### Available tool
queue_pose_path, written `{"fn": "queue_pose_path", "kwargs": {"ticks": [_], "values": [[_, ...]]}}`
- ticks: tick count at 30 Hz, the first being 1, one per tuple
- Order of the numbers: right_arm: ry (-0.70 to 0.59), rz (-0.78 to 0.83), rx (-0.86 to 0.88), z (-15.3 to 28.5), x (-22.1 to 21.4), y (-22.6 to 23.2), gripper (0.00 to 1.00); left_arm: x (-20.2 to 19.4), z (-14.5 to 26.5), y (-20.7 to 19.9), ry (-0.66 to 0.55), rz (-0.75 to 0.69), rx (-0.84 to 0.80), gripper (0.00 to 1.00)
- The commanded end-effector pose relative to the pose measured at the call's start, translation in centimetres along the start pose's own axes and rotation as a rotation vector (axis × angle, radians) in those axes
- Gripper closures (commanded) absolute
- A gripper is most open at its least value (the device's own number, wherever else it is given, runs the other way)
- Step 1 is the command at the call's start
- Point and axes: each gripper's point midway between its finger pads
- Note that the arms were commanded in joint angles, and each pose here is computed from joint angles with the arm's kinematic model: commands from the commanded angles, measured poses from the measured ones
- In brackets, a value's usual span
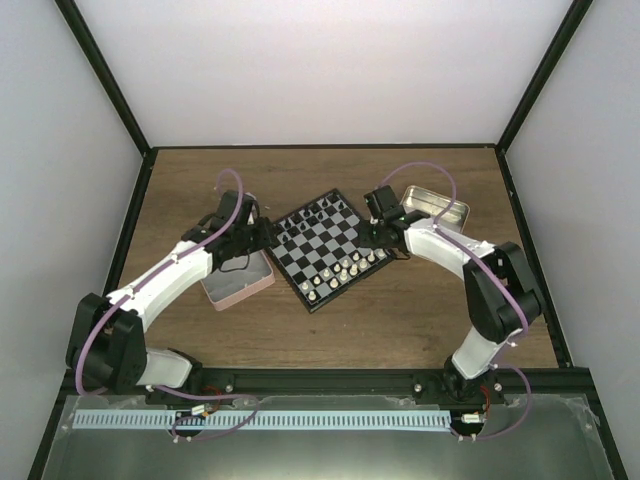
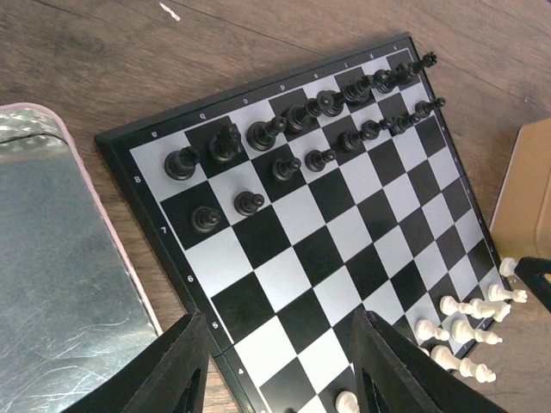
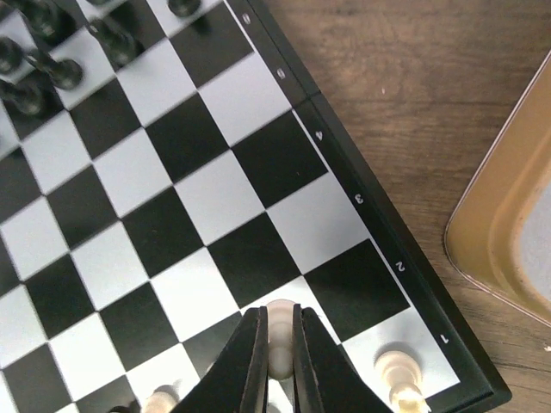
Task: Set up the chess pieces on the board
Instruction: Place the chess piece on the chessboard.
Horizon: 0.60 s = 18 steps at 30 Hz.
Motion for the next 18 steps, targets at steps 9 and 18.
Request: {"fn": "queue_pose_path", "kwargs": {"ticks": [9, 18], "values": [[0.088, 0.097, 0.018, -1.5, -0.4, 0.9, 0.93, 0.4, 0.3, 0.8, -0.015, 0.000, 0.017, 0.52], [0.126, 0.111, 0.009, -1.8, -1.2, 0.9, 0.90, 0.4, 0.2, 1.2, -0.013, 0.006, 0.024, 0.52]]}}
Point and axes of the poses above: each gripper's point midway between its finger pads, its own z axis back along the fingers, its own y axis along the line the jaws close on, x = y × z, and after that the axes turned 12 degrees about z, right-handed
